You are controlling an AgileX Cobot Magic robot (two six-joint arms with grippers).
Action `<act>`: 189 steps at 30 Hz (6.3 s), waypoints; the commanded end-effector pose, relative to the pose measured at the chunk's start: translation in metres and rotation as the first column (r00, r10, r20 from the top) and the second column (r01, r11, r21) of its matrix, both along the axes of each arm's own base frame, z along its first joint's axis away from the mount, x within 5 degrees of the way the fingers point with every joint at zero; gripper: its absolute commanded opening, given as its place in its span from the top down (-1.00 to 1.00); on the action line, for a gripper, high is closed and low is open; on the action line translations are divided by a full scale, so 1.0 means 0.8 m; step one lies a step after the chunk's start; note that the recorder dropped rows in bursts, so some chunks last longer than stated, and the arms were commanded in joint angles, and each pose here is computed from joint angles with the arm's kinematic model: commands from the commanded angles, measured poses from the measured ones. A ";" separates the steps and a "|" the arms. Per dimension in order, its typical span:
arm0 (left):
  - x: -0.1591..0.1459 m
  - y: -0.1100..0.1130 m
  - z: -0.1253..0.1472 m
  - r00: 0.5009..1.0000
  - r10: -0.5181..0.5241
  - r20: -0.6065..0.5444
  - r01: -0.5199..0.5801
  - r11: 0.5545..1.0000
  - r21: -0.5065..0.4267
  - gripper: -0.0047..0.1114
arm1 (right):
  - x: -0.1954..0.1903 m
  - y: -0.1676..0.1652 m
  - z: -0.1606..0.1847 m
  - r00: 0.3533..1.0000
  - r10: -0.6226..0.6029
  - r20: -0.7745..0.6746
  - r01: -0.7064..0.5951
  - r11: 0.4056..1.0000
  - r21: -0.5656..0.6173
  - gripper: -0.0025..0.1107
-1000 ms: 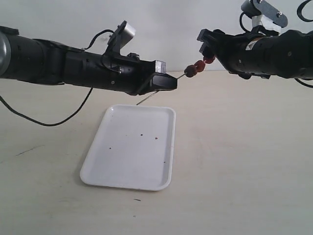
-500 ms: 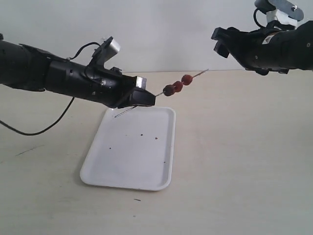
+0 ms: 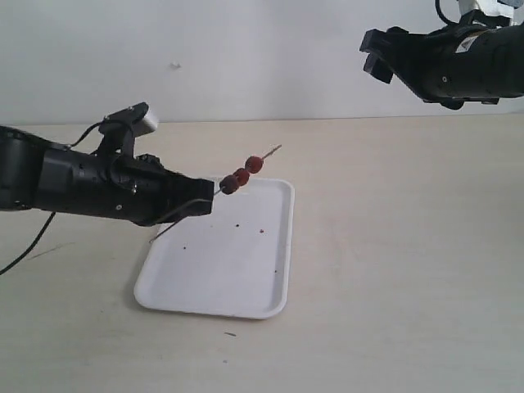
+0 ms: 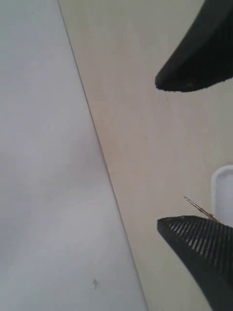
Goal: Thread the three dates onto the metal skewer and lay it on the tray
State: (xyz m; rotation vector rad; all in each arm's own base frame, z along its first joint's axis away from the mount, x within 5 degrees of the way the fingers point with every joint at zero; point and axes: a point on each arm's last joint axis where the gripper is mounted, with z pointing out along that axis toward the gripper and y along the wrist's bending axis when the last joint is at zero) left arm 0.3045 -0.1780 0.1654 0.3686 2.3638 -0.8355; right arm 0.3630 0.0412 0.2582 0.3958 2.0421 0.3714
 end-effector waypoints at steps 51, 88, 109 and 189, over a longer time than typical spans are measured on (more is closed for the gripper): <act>-0.039 -0.013 -0.032 0.998 -0.062 0.015 0.057 0.967 0.249 -0.24 | -0.002 -0.002 0.001 0.999 0.042 -0.003 -0.042 0.996 -0.081 -0.26; -0.282 0.176 0.142 0.625 0.303 0.720 -0.259 0.950 -0.175 0.92 | -0.330 0.000 0.015 0.699 0.425 0.576 -0.198 0.888 -0.415 0.96; -0.291 0.181 0.091 0.694 0.340 0.634 -0.275 0.940 -0.204 0.92 | -0.396 -0.026 -0.019 0.657 0.388 0.646 -0.237 0.920 -0.312 0.96; -0.315 0.204 0.097 0.530 0.524 0.667 -0.364 0.851 -0.379 0.92 | -0.386 -0.057 -0.093 0.964 -0.058 0.259 0.137 0.945 -0.297 0.96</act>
